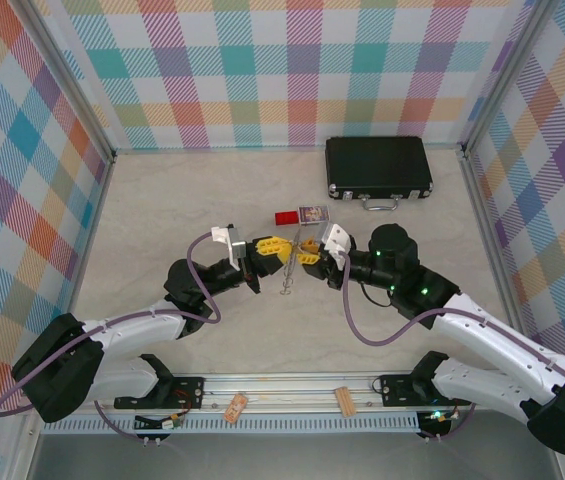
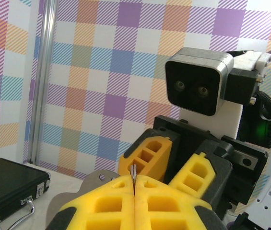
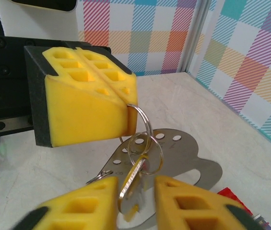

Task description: Put the keys on the keyring

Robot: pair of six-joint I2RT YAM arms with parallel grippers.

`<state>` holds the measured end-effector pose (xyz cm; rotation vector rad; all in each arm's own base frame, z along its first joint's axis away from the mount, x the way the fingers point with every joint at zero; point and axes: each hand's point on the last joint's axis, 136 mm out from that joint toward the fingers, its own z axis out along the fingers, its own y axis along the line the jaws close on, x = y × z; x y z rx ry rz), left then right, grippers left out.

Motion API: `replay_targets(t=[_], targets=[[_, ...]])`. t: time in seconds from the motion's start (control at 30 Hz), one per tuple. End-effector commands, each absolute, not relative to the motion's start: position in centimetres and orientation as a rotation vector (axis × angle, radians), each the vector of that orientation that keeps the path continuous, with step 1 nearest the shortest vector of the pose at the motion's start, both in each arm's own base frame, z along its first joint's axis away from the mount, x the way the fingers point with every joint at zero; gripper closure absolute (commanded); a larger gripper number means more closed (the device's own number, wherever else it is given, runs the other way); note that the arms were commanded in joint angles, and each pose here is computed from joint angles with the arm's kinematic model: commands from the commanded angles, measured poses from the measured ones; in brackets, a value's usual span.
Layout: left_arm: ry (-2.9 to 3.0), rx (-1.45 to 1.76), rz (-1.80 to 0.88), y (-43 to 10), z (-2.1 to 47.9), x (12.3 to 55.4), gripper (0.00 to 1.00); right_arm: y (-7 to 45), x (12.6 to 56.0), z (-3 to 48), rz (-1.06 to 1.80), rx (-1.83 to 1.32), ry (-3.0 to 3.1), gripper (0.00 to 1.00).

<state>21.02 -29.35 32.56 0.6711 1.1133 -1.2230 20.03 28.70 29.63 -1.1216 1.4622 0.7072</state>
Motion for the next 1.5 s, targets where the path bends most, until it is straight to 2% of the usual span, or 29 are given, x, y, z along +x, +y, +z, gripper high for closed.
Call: replay_targets(t=[0.0,0.1,0.17,0.57,0.8,0.87,0.97,1.0,1.07,1.47], targets=[[1.018,0.646,-1.233,-28.6,35.2,20.2,1.0,28.7,19.6,31.8,0.725,-1.102,1.403,0.87],[1.016,0.632,-1.236,-28.5,35.4,20.2,1.0,28.6,19.6,31.4,0.722,-1.111,1.413,0.96],[1.016,0.626,-1.241,-28.4,35.6,20.2,1.0,28.6,19.4,31.0,0.725,-1.122,1.422,0.98],[1.021,0.628,-1.254,-28.7,35.5,20.4,1.0,29.8,17.9,29.8,0.813,-1.231,1.419,0.97],[1.022,0.626,-1.251,-28.7,35.4,20.4,1.0,29.9,18.1,29.1,0.799,-1.242,1.466,0.94],[1.024,0.626,-1.245,-28.7,35.3,20.5,1.0,29.4,18.6,29.1,0.763,-1.207,1.477,0.88],[1.029,0.624,-1.239,-28.6,35.1,20.5,1.0,28.7,18.8,29.4,0.725,-1.166,1.47,0.88],[1.029,0.626,-1.239,-28.6,35.1,20.5,1.0,28.4,19.0,29.5,0.712,-1.149,1.474,0.85],[1.03,0.624,-1.236,-28.6,35.0,20.5,1.0,27.8,19.2,29.6,0.69,-1.116,1.486,0.71],[1.035,0.625,-1.235,-28.5,34.8,20.4,1.0,27.4,19.3,32.3,0.809,-1.032,1.487,0.76]])
